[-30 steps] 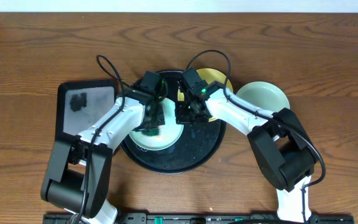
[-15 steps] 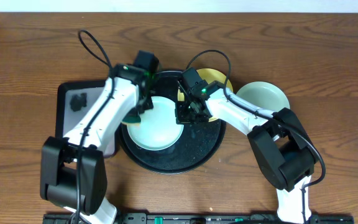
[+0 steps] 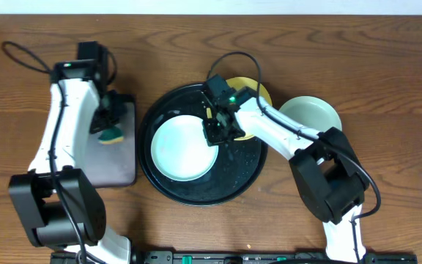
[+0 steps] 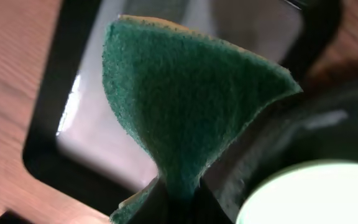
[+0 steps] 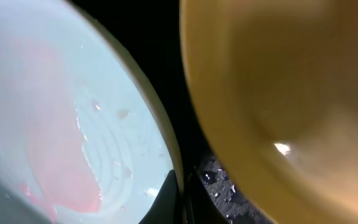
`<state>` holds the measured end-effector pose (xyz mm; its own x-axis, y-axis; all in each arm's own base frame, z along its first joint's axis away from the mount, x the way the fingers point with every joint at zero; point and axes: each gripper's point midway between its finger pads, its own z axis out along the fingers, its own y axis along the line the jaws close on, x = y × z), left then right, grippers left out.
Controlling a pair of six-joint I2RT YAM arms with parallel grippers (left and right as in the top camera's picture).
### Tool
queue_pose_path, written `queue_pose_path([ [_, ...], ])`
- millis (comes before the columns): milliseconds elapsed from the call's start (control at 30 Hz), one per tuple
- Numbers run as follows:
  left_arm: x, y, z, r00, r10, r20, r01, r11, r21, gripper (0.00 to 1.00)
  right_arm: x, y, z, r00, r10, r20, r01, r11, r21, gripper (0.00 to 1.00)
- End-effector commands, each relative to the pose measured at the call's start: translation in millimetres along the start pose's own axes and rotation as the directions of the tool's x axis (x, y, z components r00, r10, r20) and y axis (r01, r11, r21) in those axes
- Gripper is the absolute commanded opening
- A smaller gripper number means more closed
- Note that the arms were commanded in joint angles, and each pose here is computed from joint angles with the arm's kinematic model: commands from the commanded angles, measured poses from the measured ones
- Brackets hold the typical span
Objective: Clean dirty plates on tray and stack at the side
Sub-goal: 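Lift the second mint plate with the right gripper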
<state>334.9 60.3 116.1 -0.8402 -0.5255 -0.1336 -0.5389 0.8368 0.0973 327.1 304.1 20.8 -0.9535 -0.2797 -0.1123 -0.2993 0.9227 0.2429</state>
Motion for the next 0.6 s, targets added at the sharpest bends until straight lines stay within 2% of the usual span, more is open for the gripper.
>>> queue_pose_path([
  [0,-11,11,-12,0.999,-0.016,0.036,0.015,1.000,0.020,0.07,-22,2,-36,0.984,-0.117,0.131,0.096,0.983,0.157,0.01],
  [133,-14,18,-10,0.998,-0.042,0.038,0.041,0.999,0.018,0.07,-28,10,-63,0.962,-0.193,0.193,0.142,0.958,0.248,0.01],
  [267,-15,20,-10,0.998,-0.047,0.038,0.047,0.999,0.018,0.08,-36,8,-101,0.925,-0.253,0.284,0.126,0.909,0.398,0.01],
  [367,-15,20,-10,0.998,-0.047,0.038,0.046,0.999,0.018,0.07,-39,11,-135,0.876,-0.324,0.357,0.109,0.854,0.509,0.01],
  [567,-17,20,-10,0.998,-0.048,0.044,0.047,0.999,0.021,0.07,-38,22,-197,0.775,-0.412,0.479,0.014,0.769,0.639,0.01],
])
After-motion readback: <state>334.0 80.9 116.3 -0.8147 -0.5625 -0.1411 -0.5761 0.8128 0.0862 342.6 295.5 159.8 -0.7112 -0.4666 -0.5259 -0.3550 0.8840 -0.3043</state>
